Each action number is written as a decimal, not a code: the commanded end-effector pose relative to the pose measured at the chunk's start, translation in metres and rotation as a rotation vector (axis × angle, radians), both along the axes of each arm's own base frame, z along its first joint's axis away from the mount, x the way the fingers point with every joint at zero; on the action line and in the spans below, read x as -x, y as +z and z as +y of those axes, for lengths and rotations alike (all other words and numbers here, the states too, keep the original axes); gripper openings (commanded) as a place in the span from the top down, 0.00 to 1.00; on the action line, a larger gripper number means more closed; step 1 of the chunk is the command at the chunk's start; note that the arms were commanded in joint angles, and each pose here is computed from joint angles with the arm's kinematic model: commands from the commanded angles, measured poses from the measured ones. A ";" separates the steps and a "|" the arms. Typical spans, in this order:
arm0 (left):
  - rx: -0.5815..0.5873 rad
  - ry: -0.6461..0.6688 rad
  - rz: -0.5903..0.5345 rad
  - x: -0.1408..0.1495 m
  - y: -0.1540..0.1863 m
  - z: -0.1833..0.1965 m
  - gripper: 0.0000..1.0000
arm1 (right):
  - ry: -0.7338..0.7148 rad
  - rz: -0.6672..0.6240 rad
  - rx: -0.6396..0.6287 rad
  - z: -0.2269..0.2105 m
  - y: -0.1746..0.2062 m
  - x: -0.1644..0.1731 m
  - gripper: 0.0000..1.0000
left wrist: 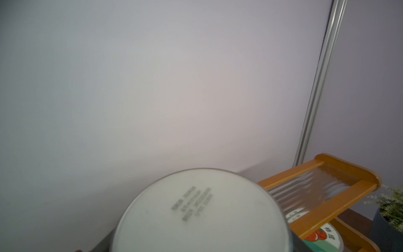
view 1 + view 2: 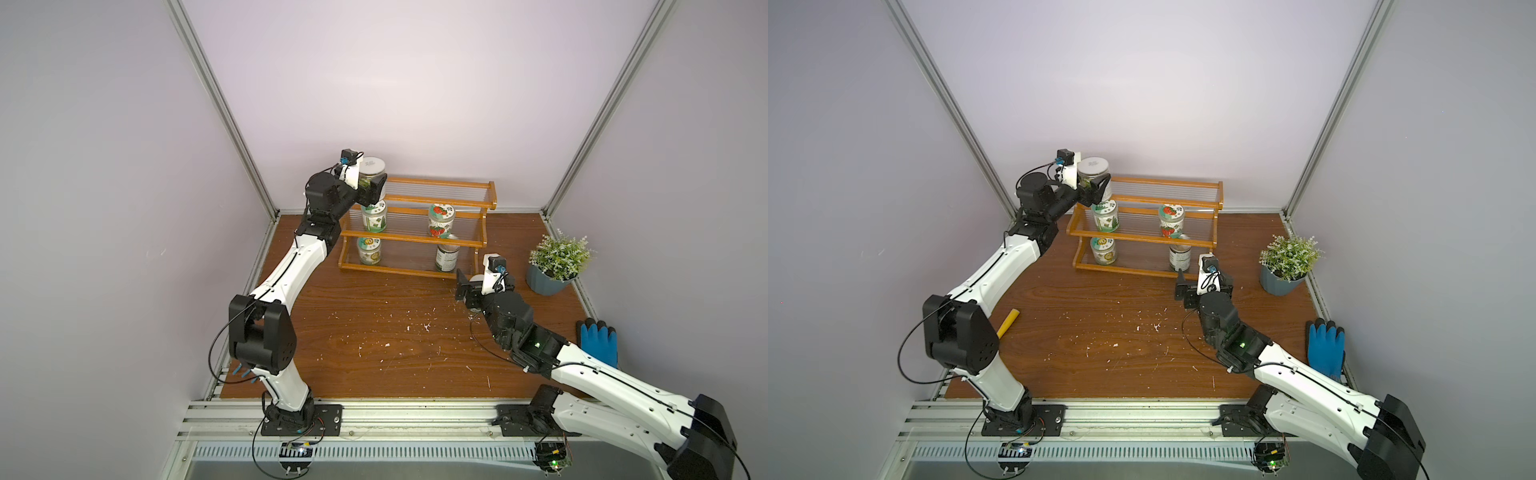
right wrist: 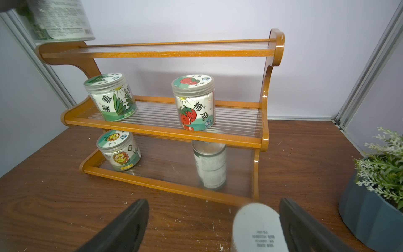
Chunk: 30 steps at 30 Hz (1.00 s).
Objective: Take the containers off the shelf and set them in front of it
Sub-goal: 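Pick up a container from the shelf, then place the container at the center of the board.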
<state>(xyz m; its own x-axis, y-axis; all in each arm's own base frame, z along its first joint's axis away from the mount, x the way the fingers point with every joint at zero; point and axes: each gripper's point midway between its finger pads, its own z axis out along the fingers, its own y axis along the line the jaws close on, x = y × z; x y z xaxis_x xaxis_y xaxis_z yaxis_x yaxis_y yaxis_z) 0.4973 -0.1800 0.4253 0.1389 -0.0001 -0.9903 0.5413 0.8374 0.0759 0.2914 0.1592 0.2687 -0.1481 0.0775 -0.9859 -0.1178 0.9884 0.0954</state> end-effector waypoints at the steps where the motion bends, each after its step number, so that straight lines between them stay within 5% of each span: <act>1: 0.013 -0.047 -0.100 0.040 0.030 -0.010 0.48 | 0.002 -0.041 -0.061 -0.003 0.013 0.001 0.01; 6: 0.029 -0.073 -0.073 0.091 0.012 -0.015 0.48 | -0.001 -0.051 -0.069 -0.006 0.021 0.002 0.01; 15: -0.014 -0.145 0.058 0.176 -0.076 -0.042 0.49 | -0.006 -0.078 -0.105 -0.014 0.034 0.006 0.01; 30: 0.006 -0.253 0.219 0.207 -0.187 -0.071 0.48 | -0.036 -0.087 -0.120 -0.030 0.032 0.015 0.01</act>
<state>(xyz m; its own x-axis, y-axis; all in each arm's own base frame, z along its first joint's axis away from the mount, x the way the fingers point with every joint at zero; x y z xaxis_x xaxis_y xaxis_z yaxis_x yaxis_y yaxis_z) 0.2921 -0.2437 0.2234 -0.1369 0.0582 -0.9889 0.7235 0.6878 -0.0596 0.2769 0.1363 0.2952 -0.0802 0.1710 -0.9820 -0.1193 0.9764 0.1798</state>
